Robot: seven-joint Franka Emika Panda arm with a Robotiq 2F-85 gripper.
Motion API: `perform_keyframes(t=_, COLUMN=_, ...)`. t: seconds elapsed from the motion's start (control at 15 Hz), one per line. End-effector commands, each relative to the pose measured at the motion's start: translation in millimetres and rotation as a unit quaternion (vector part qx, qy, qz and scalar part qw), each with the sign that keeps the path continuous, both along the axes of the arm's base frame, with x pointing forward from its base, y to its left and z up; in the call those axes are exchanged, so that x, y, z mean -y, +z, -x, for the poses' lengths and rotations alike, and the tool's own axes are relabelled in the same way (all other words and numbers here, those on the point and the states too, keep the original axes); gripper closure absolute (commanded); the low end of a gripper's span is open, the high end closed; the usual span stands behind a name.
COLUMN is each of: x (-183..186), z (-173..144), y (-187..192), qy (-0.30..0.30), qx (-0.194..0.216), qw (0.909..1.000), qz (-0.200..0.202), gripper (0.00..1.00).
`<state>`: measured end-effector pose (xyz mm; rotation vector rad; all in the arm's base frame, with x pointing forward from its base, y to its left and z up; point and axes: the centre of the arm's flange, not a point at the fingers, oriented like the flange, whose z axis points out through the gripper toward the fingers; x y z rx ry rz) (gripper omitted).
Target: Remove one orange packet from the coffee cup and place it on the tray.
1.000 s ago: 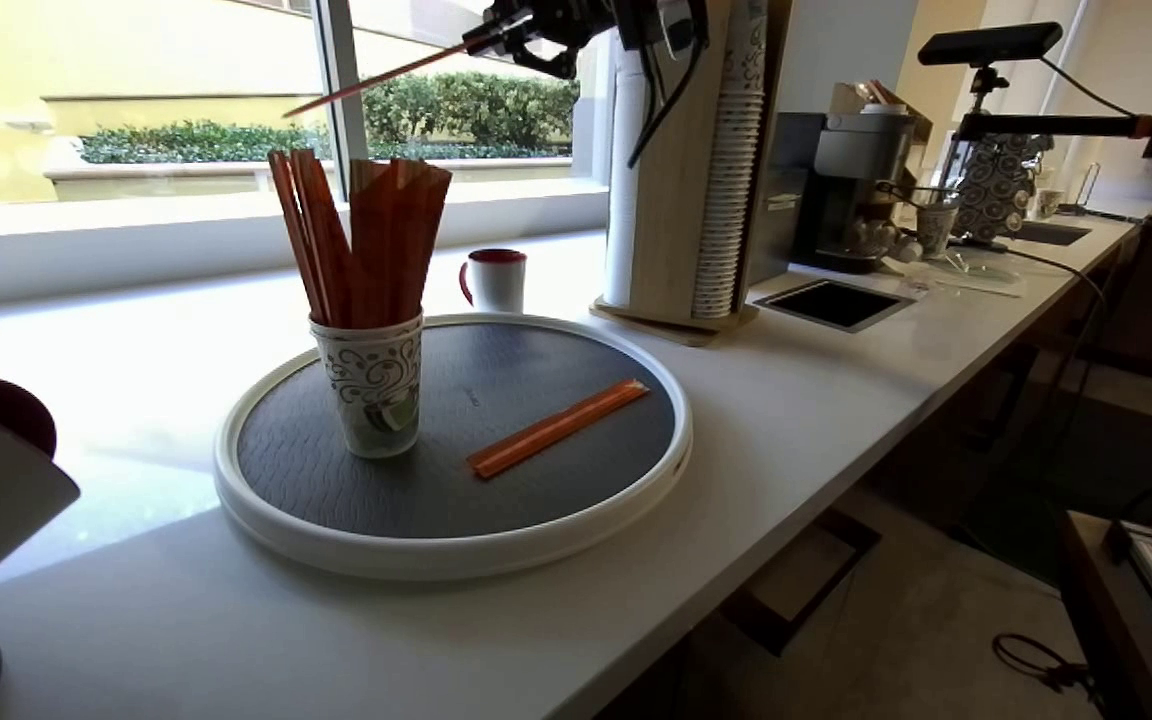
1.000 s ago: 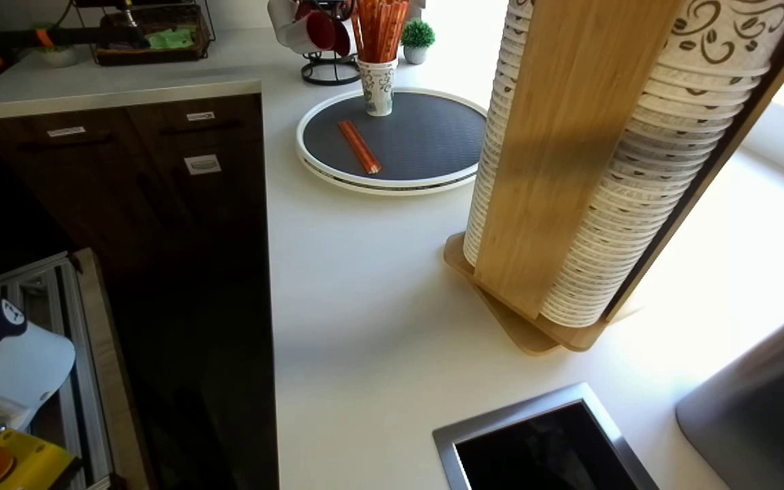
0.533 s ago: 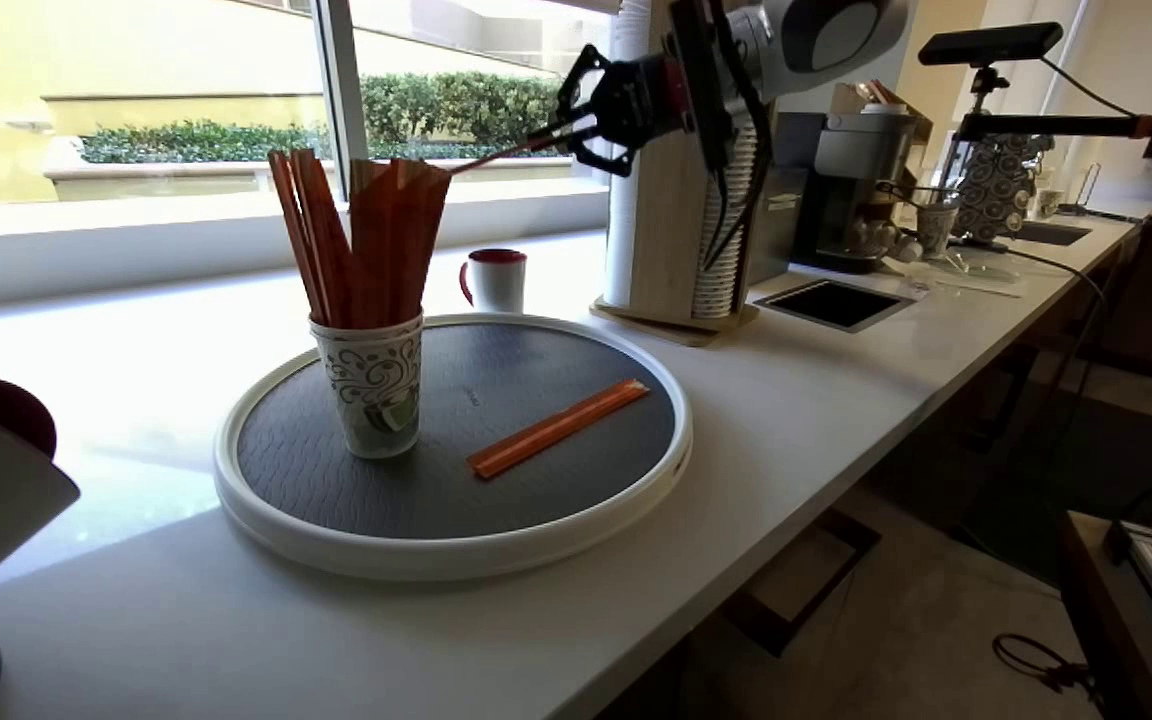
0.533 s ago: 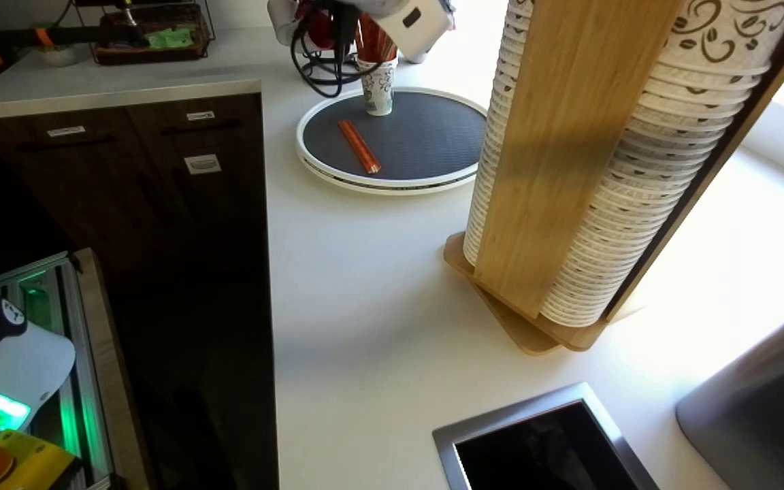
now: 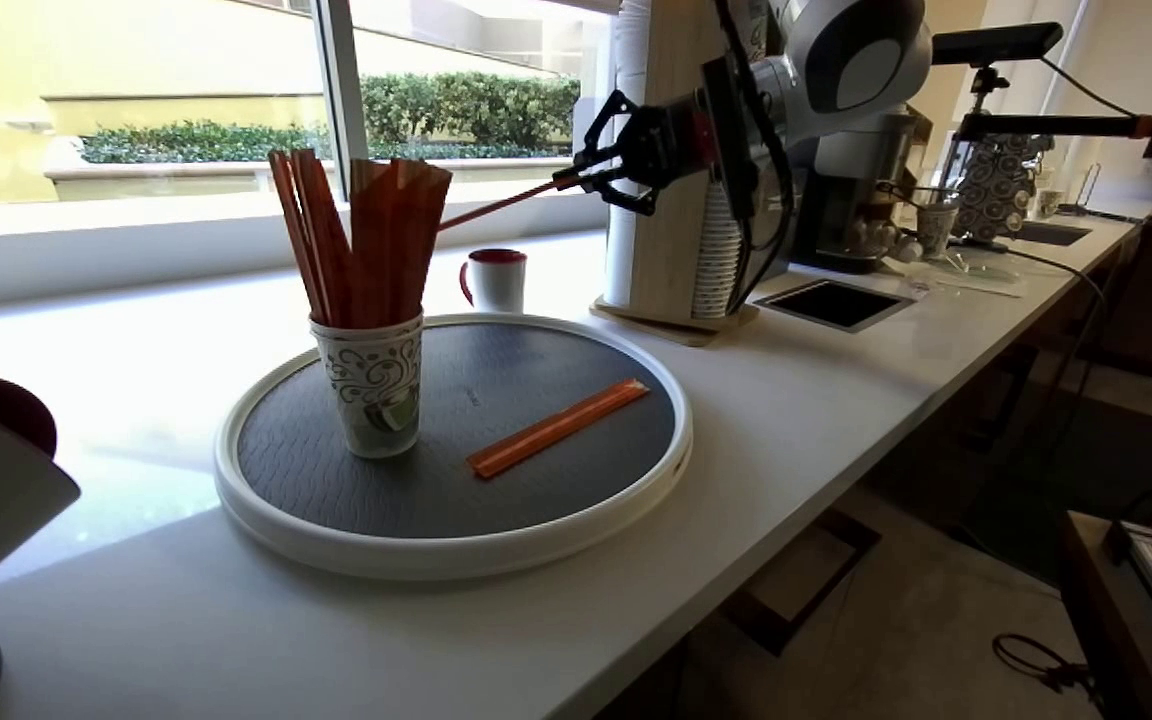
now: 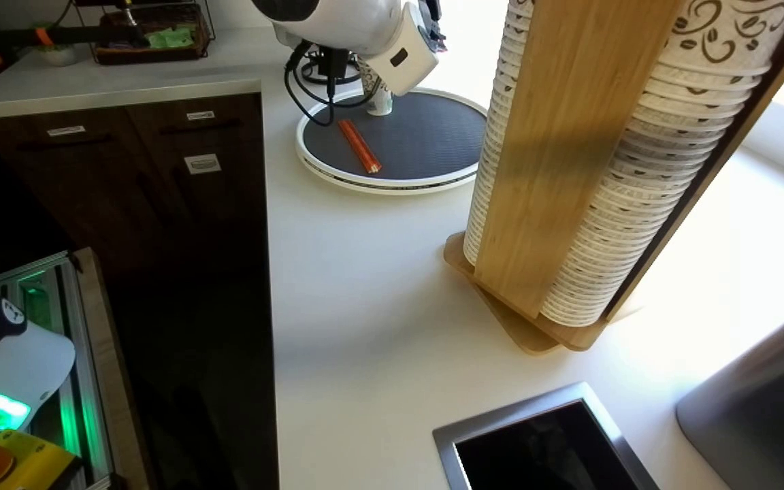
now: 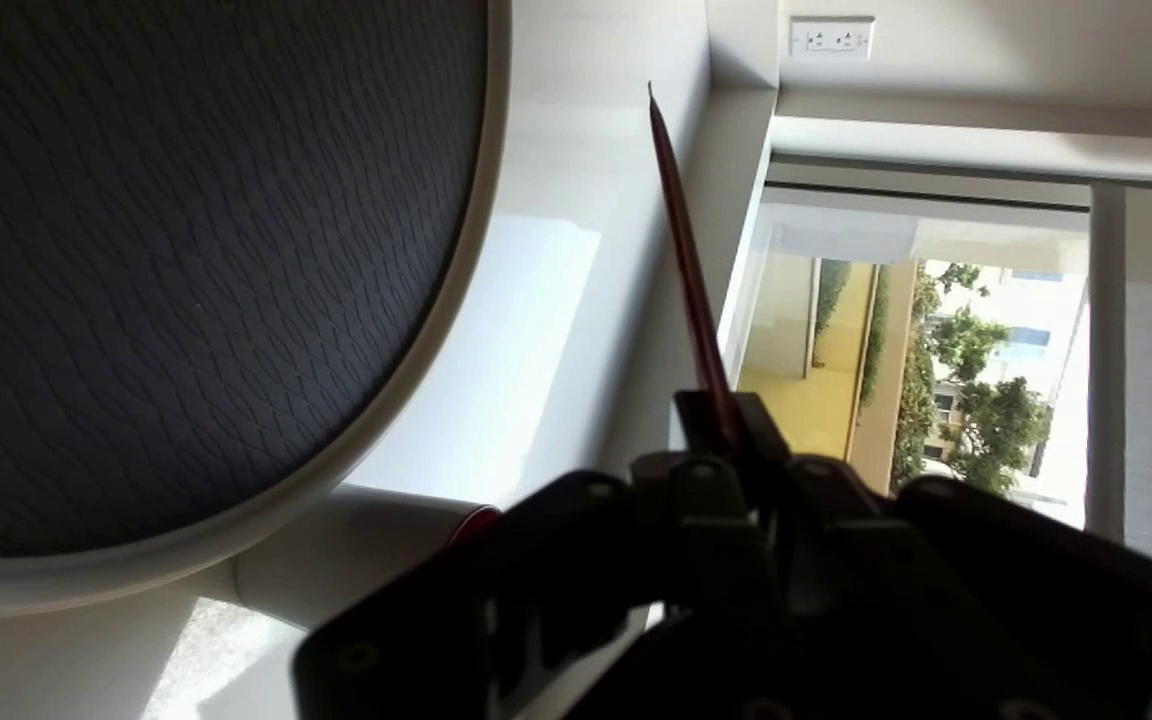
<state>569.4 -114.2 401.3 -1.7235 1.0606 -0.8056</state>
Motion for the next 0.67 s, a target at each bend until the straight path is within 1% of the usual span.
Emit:
perform_keyframes(t=0.0, x=-6, z=-6, y=-14, qy=0.015, qx=-0.003, qw=0.9999, qz=-0.008, gripper=0.98)
perform_keyframes(t=0.07, x=-5, z=-6, y=-21, qy=0.013, qx=-0.007, qw=0.9999, qz=-0.006, gripper=0.98)
perform_keyframes(t=0.13, x=-4, z=-6, y=-27, qy=0.014, qx=-0.01, qw=0.9997, qz=-0.017, gripper=0.98)
perform_keyframes(t=0.33, x=4, z=-3, y=-47, qy=0.015, qx=-0.015, qw=0.9995, qz=-0.025, gripper=0.98)
perform_keyframes(t=0.6, x=13, z=-1, y=-73, qy=0.015, qx=-0.01, qw=0.9994, qz=-0.029, gripper=0.98)
